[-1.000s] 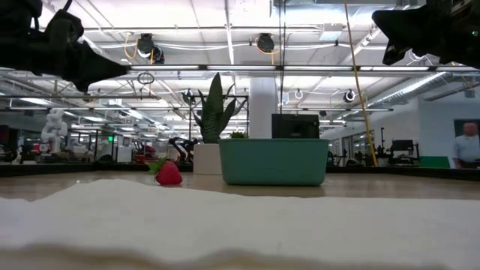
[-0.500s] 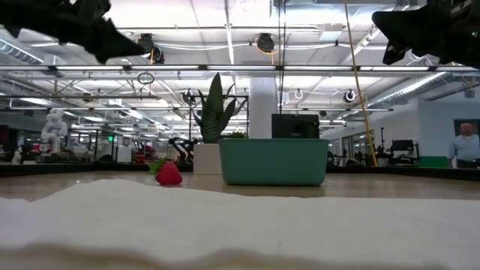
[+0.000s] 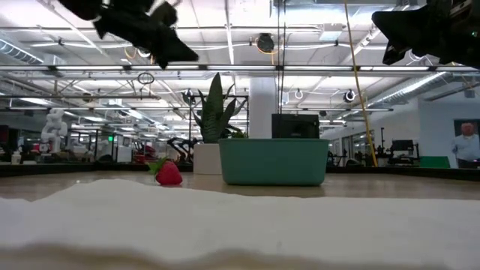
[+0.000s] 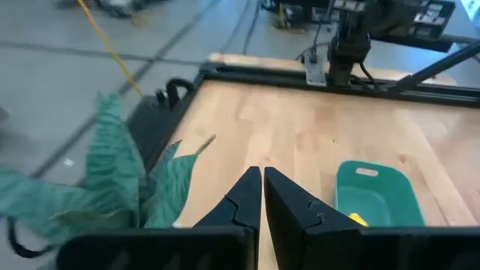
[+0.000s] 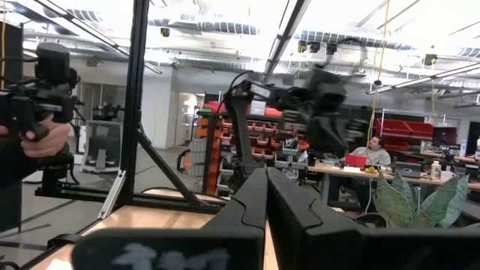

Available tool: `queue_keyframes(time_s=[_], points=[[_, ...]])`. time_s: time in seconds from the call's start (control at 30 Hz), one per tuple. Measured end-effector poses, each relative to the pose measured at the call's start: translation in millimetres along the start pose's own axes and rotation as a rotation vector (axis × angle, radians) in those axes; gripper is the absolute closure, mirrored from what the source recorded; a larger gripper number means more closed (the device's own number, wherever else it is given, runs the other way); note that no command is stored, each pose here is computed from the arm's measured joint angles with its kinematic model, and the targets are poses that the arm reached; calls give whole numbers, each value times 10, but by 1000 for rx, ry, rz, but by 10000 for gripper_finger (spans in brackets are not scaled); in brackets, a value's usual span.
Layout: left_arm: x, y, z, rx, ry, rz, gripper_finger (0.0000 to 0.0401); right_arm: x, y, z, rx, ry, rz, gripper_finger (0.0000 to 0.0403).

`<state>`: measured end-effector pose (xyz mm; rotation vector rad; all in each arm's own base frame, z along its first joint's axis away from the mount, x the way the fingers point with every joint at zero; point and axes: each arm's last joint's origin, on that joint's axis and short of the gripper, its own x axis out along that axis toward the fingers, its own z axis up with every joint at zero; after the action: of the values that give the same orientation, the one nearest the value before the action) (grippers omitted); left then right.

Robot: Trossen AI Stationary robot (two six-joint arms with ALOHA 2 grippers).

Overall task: Pick and placing Produce into tupperware
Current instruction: Put the cabbage into the green bin

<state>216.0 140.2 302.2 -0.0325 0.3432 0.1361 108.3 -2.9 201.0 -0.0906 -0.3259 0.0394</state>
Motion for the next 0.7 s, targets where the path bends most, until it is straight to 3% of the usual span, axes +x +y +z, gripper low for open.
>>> queue_keyframes(time_s=[0.13,0.37,0.7], points=[[292,169,87,-17,63,-88,380,0,0,0,6,0,0,403],[699,294,267,55,228,-181,380,0,0,-5,20,6,0,403],[1058,272,424,305,383,-325,380,0,-1,-5,-6,5,-4,403]])
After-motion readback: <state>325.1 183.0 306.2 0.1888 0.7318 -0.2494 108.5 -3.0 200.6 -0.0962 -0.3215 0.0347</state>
